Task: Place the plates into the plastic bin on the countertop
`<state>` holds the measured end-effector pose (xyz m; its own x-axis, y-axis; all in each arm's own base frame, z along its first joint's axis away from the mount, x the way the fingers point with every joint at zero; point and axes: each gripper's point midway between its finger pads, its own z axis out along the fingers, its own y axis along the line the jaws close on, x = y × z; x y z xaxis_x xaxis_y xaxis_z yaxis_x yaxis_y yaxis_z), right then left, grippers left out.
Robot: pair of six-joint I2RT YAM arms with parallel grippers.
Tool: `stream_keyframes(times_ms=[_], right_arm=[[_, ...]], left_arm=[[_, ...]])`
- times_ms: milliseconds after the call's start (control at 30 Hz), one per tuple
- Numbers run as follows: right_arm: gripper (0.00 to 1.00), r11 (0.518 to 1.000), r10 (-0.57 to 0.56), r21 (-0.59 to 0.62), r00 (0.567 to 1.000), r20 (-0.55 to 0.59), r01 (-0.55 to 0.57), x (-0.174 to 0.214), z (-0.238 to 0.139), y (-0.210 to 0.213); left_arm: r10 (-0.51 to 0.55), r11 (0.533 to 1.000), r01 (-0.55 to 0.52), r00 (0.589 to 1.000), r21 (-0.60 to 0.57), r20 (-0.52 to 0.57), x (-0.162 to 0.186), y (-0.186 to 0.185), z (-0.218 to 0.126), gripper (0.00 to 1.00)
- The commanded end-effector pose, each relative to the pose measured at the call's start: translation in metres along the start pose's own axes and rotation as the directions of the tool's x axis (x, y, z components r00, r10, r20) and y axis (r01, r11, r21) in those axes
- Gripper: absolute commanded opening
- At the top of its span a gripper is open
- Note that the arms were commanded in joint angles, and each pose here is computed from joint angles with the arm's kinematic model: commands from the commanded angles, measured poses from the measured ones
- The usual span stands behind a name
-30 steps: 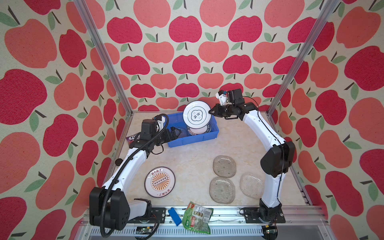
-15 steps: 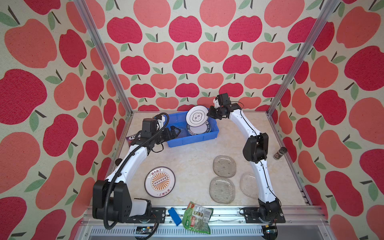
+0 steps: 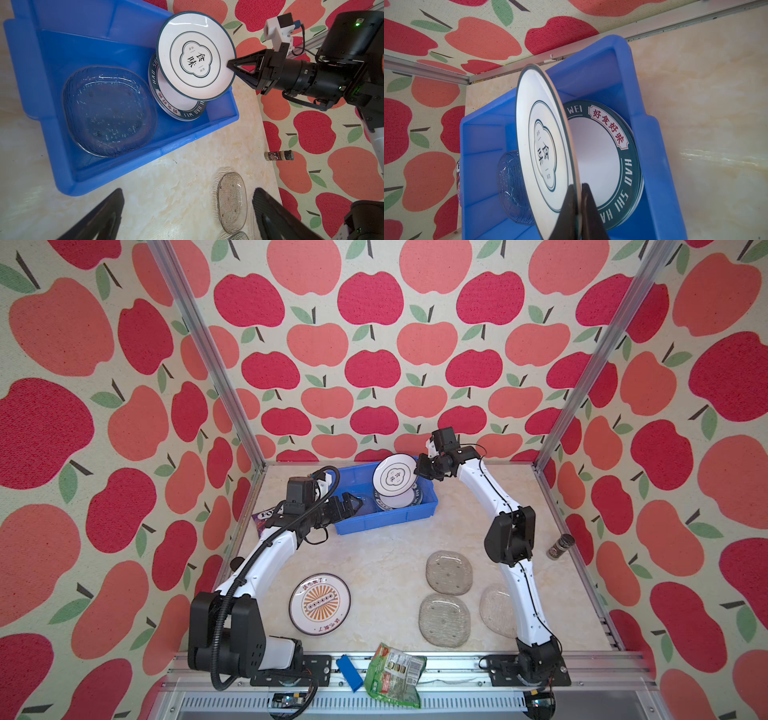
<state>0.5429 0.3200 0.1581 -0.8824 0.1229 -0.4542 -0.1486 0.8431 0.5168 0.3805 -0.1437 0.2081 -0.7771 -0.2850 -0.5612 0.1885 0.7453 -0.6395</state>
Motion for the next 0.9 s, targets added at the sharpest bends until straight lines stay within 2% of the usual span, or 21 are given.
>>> stream_keyframes(times_ms=[0, 400, 600, 700, 867], right_arm=[[0.00, 1.000, -0.011, 0.027, 0.999, -0.038, 0.012, 0.013, 0.010, -0.006], [0.01, 0.995, -0.021, 0.098, 0.998, -0.061, 0.027, 0.022, 0.015, -0.020], [0.22, 0.993, -0.012, 0.115, 0.997, -0.076, 0.021, 0.027, 0.020, -0.026], [0.27, 0.992, -0.004, 0.122, 0.997, -0.083, 0.014, 0.029, 0.023, -0.030], [0.28, 0.993, 0.004, 0.119, 0.996, -0.094, 0.007, 0.031, 0.027, -0.032]], left_arm=[[0.028, 1.000, -0.028, 1.000, 0.014, 0.010, -0.005, -0.001, 0.000, 0.99], [0.018, 1.000, -0.018, 1.000, 0.000, 0.004, 0.002, 0.006, 0.000, 0.99], [0.013, 1.000, -0.013, 1.000, -0.005, -0.001, 0.006, 0.010, 0.001, 0.99], [0.009, 1.000, -0.009, 1.000, -0.008, -0.005, 0.008, 0.012, 0.001, 0.99], [0.005, 1.000, -0.005, 1.000, -0.019, -0.003, 0.007, 0.016, 0.000, 0.99]])
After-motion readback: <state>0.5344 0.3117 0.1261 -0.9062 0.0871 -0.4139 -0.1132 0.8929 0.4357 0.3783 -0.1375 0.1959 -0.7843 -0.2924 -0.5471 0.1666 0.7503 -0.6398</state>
